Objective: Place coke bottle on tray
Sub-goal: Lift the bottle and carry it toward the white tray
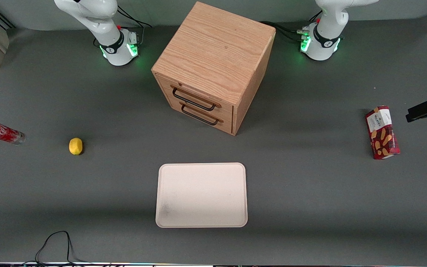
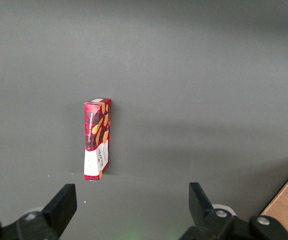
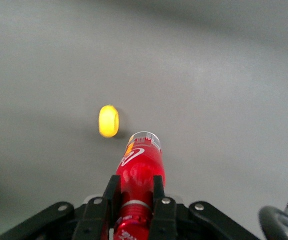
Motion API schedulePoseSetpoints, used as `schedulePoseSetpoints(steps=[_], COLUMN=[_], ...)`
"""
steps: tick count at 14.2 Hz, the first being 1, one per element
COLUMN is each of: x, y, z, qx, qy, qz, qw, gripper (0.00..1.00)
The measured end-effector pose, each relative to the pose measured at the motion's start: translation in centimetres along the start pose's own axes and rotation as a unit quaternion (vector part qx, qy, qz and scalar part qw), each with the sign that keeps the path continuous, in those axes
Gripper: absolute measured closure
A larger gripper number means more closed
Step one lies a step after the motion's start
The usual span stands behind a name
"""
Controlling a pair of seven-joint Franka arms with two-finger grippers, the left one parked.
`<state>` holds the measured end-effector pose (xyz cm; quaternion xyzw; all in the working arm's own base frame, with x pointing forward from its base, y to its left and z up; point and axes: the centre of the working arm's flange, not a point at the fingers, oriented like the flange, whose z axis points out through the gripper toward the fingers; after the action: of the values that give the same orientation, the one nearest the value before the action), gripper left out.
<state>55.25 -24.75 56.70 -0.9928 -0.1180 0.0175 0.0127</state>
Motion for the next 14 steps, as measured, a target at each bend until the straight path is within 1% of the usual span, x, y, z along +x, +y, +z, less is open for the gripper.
schedulePoseSetpoints(steps=[2, 4, 6, 7, 9, 11, 14], x=[-1.2, -2.2, -2.3, -1.5, 1.4, 5.4, 11.4], y=[-0.9, -1.6, -2.4, -3.4, -6.9, -12.7, -23.6], z=[-3.9, -6.3, -7.2, -7.1, -6.3, -5.6, -5.7], qx=[0.001, -0.002, -0.003, -0.002, 0.0, -0.003, -0.017], qy=[0.004, 0.011, 0.016, 0.015, 0.009, 0.008, 0.025], qz=[-0.001, -0.002, -0.008, -0.017, -0.029, -0.028, -0.026], qw=[1.0, 0.9999, 0.9998, 0.9997, 0.9995, 0.9996, 0.9992], gripper=[0.7, 0.7, 0.7, 0.7, 0.7, 0.7, 0.7])
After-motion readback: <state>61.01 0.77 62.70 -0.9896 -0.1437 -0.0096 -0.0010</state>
